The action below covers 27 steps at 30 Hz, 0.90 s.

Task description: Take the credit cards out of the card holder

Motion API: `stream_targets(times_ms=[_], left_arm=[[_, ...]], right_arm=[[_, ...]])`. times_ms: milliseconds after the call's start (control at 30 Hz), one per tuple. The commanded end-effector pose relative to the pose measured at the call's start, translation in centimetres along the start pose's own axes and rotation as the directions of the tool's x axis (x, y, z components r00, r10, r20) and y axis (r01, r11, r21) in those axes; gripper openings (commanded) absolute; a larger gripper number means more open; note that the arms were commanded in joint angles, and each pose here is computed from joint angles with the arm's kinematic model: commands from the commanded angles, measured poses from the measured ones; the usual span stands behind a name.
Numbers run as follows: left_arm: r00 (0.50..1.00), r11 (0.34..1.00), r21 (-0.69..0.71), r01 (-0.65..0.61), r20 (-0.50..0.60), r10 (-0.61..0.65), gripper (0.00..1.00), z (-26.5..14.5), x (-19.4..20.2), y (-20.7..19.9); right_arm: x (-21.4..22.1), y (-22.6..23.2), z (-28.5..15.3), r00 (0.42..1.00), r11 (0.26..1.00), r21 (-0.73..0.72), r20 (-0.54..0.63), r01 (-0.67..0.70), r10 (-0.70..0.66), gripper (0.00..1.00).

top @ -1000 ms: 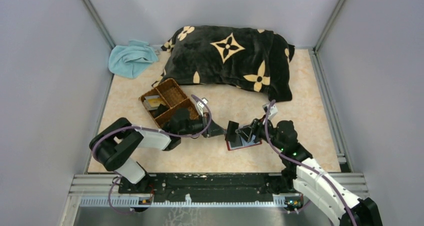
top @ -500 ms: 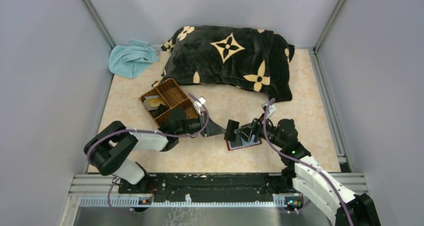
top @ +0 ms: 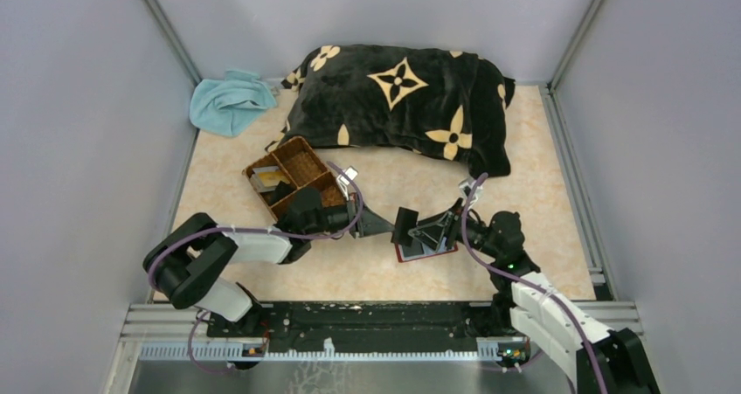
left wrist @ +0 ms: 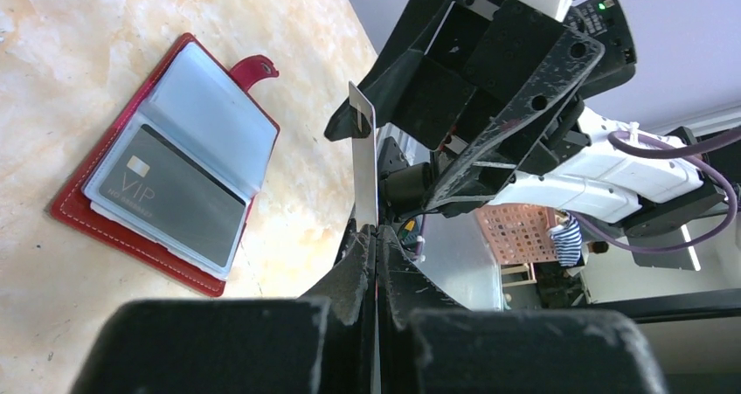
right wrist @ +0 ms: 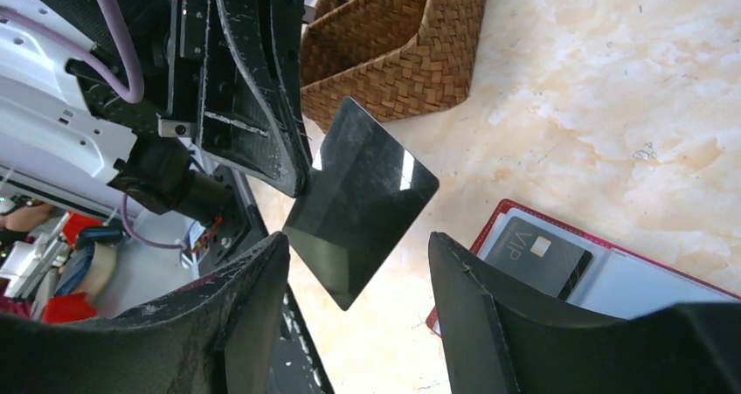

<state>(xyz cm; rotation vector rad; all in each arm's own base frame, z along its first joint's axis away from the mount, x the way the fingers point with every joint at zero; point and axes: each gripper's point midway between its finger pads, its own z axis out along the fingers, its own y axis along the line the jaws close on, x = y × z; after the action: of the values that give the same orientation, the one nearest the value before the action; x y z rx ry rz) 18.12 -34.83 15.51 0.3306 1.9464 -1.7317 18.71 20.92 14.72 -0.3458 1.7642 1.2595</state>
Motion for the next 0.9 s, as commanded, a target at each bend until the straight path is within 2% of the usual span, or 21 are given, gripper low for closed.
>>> stream_targets(times_ms=[0, 267, 400, 500, 667, 833, 867], left_arm=[[0.999, 0.997, 0.068, -0.034, 0.018, 0.032, 0.00, -0.5, -0.7, -1.8], [1.000, 0.997, 0.073, -0.029, 0.007, 0.029, 0.00, -0.5, -0.5, -1.9], [1.000, 0.996, 0.085, -0.021, 0.003, 0.021, 0.00, -0.5, -0.3, -2.0], [1.000, 0.995, 0.098, -0.016, -0.002, 0.016, 0.00, -0.5, -0.2, -2.1], [1.000, 0.995, 0.102, -0.014, -0.008, 0.015, 0.00, -0.4, -0.1, -2.0], [1.000, 0.994, 0.112, -0.016, -0.014, 0.018, 0.00, -0.3, -0.1, -2.0], [0.999, 0.993, 0.119, -0.020, -0.023, 0.023, 0.02, -0.4, 0.0, -2.1]], right_arm=[[-1.7, 1.9, 0.0, 0.998, 0.993, -0.112, 0.059, 0.042, -0.036, 0.61], [-2.0, 3.2, 0.1, 0.998, 0.977, -0.207, 0.061, 0.046, -0.034, 0.59], [-2.1, 3.5, 0.3, 0.998, 0.972, -0.231, 0.056, 0.040, -0.028, 0.52], [-2.1, 3.5, 0.5, 0.999, 0.969, -0.245, 0.049, 0.031, -0.020, 0.41], [-1.9, 3.3, 0.6, 0.999, 0.970, -0.243, 0.037, 0.017, -0.008, 0.01], [-1.8, 3.0, 0.7, 1.000, 0.974, -0.225, 0.026, 0.004, 0.002, 0.00], [-1.8, 3.1, 0.6, 1.000, 0.974, -0.226, 0.023, 0.003, 0.003, 0.00]])
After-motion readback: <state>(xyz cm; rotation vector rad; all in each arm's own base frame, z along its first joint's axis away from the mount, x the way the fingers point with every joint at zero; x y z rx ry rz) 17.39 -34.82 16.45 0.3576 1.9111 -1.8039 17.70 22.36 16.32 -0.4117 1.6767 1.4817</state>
